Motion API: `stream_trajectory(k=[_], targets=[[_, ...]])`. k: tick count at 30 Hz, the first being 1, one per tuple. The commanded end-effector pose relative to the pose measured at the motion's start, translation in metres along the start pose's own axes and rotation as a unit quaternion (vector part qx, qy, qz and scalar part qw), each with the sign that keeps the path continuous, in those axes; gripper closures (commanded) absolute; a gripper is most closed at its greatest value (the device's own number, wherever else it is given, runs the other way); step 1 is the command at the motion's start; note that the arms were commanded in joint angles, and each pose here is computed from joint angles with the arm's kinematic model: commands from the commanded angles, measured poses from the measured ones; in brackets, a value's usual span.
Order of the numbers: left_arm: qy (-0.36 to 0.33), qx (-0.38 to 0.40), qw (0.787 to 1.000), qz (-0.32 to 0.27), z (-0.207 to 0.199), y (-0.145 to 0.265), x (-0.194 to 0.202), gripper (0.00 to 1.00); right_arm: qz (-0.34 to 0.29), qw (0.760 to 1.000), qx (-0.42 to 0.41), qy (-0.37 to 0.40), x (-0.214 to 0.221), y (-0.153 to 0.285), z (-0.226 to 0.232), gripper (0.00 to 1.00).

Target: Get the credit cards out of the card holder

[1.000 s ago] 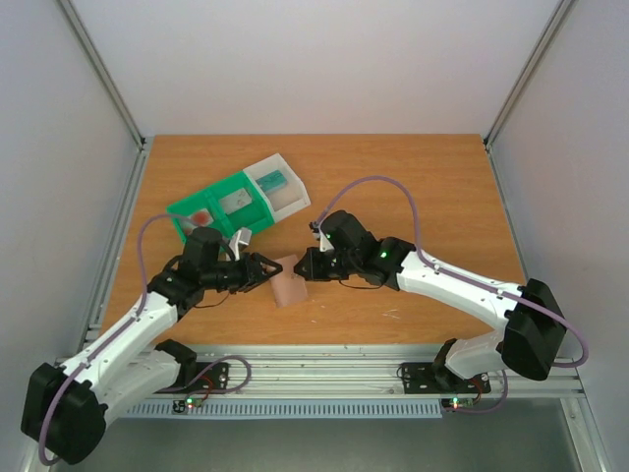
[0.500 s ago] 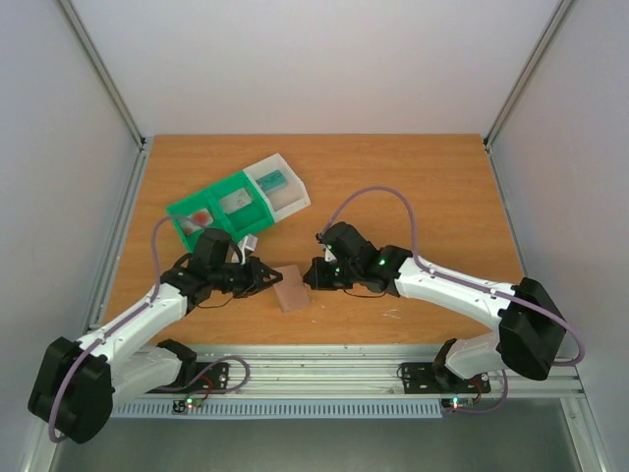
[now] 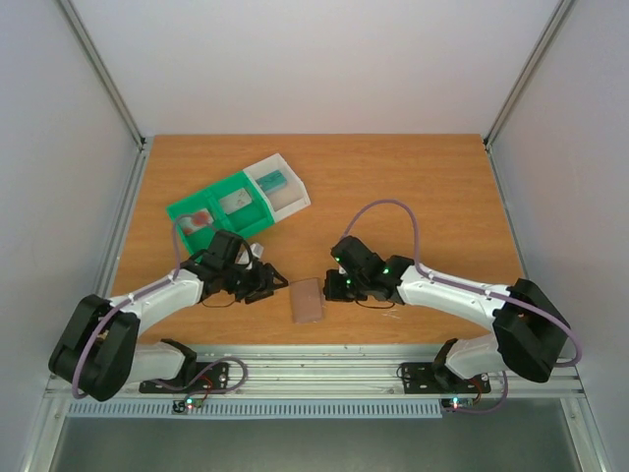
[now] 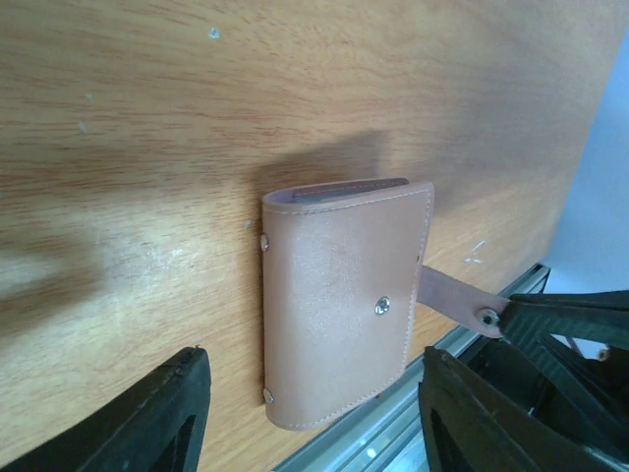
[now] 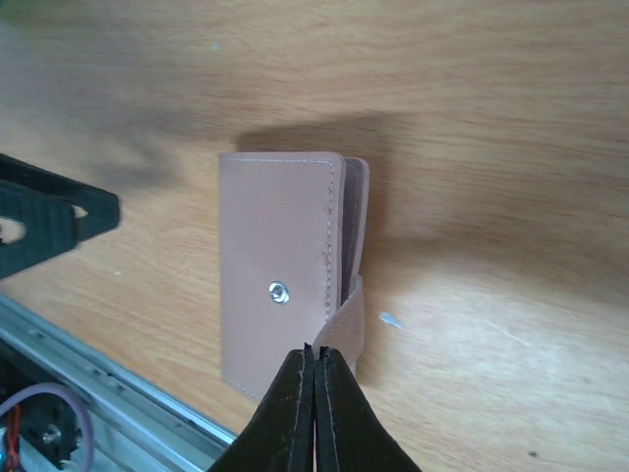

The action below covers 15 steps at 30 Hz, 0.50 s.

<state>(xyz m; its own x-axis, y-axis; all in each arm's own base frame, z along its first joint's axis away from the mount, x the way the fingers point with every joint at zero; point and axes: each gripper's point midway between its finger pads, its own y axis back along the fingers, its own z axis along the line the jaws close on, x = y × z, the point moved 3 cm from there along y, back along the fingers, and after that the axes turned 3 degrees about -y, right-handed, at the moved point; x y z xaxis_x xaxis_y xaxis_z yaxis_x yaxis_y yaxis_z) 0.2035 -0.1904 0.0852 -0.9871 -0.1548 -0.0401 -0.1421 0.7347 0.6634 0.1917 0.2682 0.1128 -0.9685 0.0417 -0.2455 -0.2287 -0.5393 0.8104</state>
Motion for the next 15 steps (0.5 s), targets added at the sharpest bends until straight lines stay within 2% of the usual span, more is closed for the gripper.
stream_trajectory(k=[1,6,11,15], targets=[[-0.047,0.017,0.999,-0.015,-0.018,0.006,-0.009,0.37,-0.033,0.999,-0.003,-0.007,-0.007,0.018,-0.004,0.99],[-0.064,0.039,0.997,-0.018,-0.029,0.011,-0.008,0.27,-0.045,0.997,-0.055,-0.009,-0.008,0.036,0.014,0.99],[-0.074,0.043,0.996,-0.018,-0.032,0.013,-0.006,0.25,-0.035,0.991,-0.128,-0.014,-0.011,0.039,0.039,0.99],[-0.07,0.033,0.997,-0.014,-0.023,0.01,-0.003,0.25,-0.019,0.991,-0.132,-0.02,-0.009,0.026,0.041,0.99]])
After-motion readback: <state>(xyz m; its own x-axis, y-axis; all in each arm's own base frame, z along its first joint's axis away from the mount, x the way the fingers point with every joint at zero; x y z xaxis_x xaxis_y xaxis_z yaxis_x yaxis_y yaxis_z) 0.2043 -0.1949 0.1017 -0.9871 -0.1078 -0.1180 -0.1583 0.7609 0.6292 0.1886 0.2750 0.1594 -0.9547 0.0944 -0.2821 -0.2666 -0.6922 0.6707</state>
